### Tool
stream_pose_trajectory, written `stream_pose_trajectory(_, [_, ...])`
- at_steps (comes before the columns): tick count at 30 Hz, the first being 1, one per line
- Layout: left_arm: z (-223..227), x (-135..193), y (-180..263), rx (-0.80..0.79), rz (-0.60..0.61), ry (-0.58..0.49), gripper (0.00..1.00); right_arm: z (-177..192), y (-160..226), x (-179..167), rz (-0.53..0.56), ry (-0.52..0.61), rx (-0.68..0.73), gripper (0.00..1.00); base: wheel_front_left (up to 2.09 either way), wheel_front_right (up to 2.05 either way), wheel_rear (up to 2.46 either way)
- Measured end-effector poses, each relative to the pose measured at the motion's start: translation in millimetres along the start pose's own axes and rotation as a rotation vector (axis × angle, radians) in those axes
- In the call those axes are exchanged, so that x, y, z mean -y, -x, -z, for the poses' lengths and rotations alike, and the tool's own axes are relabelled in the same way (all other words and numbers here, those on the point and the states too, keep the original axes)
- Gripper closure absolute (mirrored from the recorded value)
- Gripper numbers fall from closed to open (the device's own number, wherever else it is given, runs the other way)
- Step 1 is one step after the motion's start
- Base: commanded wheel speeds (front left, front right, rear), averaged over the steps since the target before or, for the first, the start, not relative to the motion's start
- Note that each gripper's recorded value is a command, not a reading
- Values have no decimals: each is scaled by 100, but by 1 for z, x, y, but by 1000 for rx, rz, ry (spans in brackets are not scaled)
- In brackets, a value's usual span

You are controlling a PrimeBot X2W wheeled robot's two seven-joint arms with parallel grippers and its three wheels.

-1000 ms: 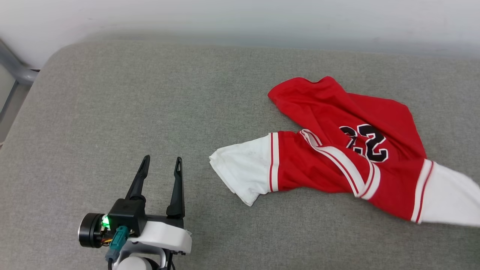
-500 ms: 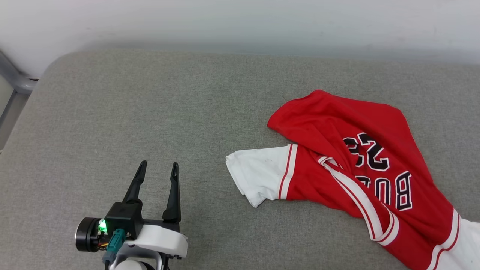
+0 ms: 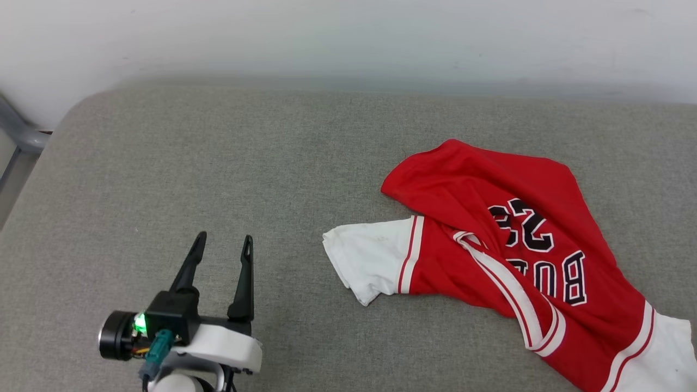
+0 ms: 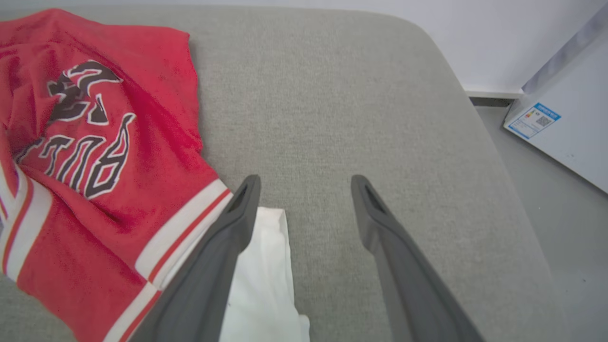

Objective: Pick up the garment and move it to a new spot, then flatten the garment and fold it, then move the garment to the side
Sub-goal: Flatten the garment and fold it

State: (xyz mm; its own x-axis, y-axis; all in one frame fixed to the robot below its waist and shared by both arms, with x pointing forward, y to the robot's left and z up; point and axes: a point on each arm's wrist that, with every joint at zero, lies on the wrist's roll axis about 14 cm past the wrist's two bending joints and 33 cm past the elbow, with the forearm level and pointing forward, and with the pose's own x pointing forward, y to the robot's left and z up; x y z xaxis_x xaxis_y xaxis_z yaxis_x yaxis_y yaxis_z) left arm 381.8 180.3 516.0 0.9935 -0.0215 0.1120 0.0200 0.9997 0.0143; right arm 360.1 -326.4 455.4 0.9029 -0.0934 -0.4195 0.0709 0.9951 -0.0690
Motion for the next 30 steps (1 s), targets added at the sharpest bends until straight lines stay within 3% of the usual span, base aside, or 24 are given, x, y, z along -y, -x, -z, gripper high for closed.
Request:
stream_pose_trajectory(10, [-43, 4, -36, 129, 121, -72, 0, -70, 5, -47, -55, 13, 360, 0, 0, 0, 0])
stream_pose_trajectory(17, [-66, 20, -78, 158, 239, -111, 0, -77, 9, -88, -128, -12, 446, 0, 0, 0, 0])
stream_pose_trajectory(19, [-69, 29, -91, 129, 283, -124, 0, -75, 7, -94, -137, -15, 446, 0, 0, 0, 0])
stream_pose_trajectory(20, [-57, 42, -100, 30, 346, -130, 0, -73, 6, -98, -143, -10, 447, 0, 0, 0, 0])
stream_pose_trajectory(26, [-38, 62, -117, -174, 470, -173, 0, -74, 0, -101, -142, -16, 461, 0, 0, 0, 0])
stream_pose_trajectory(30, [-10, 79, -118, -397, 558, -161, 0, -71, -7, -103, -144, -20, 450, 0, 0, 0, 0])
